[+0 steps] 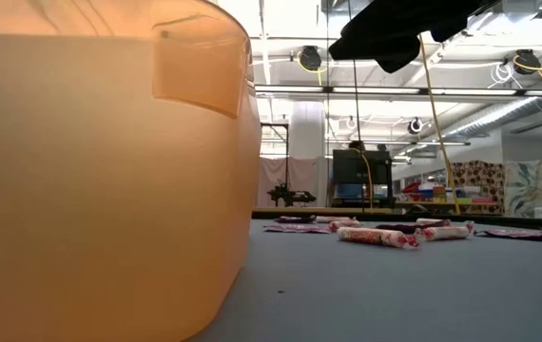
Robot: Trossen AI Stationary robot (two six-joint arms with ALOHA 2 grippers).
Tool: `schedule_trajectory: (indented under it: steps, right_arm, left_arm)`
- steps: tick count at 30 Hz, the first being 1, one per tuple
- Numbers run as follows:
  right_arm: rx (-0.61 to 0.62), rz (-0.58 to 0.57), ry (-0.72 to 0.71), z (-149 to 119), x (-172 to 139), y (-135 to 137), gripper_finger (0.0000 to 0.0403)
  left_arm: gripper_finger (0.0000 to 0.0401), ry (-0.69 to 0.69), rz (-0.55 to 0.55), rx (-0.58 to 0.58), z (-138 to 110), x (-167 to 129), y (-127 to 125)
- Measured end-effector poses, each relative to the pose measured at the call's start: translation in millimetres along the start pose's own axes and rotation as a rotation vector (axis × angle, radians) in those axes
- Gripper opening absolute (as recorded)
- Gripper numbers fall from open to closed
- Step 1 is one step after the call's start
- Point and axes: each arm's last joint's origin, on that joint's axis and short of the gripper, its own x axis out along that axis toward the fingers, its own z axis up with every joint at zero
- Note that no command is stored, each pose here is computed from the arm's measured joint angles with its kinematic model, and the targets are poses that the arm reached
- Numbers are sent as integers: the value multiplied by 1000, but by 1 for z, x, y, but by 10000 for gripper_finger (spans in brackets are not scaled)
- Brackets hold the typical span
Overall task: Sort candy
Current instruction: Put the yellow candy into the transparent bin
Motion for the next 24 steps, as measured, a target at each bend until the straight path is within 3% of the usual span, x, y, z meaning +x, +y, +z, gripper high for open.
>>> schedule_trajectory:
  steps: [4, 10, 14, 16, 20, 24]
  right_arm:
    - [8, -4, 31, -4, 1, 0, 136]
    - [32, -10, 112, -13, -1, 4, 136]
    - [32, -2, 115, -13, -2, 6, 136]
    - [33, -4, 115, -13, -2, 6, 136]
    - [32, -6, 118, -14, -2, 6, 136]
    - [31, -6, 119, -14, -2, 6, 136]
  left_arm:
    - [0, 54, -50, 133, -9, 0, -4]
    - [0, 144, -48, -30, -22, 5, -1]
    - [0, 216, -189, -128, -33, 14, 2]
    - [0, 283, -254, -185, -41, 18, 5]
    - [0, 460, -274, -250, -61, 23, 13]
    - [0, 603, -291, -243, -76, 23, 19]
